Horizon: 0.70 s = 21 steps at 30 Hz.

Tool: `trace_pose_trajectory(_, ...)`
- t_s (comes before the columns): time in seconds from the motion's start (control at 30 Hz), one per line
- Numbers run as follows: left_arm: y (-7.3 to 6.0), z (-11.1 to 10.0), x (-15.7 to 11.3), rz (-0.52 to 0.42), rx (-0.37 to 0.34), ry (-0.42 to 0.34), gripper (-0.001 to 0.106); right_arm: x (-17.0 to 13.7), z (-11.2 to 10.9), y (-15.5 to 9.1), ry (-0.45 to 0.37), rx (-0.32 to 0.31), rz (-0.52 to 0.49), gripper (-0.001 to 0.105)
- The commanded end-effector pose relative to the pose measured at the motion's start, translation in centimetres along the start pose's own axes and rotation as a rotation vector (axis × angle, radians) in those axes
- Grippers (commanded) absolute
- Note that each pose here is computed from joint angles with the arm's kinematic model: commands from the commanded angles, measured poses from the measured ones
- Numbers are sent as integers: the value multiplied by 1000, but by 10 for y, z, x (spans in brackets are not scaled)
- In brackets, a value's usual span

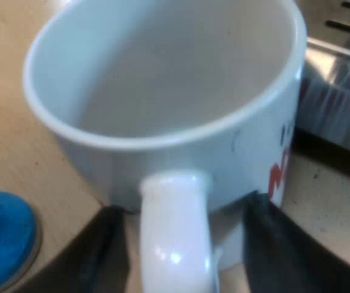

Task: Place mug into machine

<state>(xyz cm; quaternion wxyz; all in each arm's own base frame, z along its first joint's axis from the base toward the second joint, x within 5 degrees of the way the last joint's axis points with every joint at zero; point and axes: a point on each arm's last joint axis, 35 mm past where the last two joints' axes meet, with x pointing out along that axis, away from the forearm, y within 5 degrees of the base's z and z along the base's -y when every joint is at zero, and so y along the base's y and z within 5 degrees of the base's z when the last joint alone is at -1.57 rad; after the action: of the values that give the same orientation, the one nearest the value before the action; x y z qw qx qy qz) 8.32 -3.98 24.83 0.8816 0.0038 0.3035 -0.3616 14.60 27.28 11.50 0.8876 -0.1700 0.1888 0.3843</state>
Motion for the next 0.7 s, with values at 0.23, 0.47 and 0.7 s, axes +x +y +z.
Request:
trace_pose_trajectory(0.23, -1, 2, 0, -2, 9, -11, 91, -6, 13, -4, -42, 4, -18, 0)
trace_pose_trajectory(0.47, -1, 2, 0, -1, 13, -18, 91, -23, 20, -11, 37, -22, -72, 0)
trace_pose_trajectory(0.7, -2, 7, -3, 0, 18, -36, 91, -51, 34, -21, 87, -51, -129, 0)
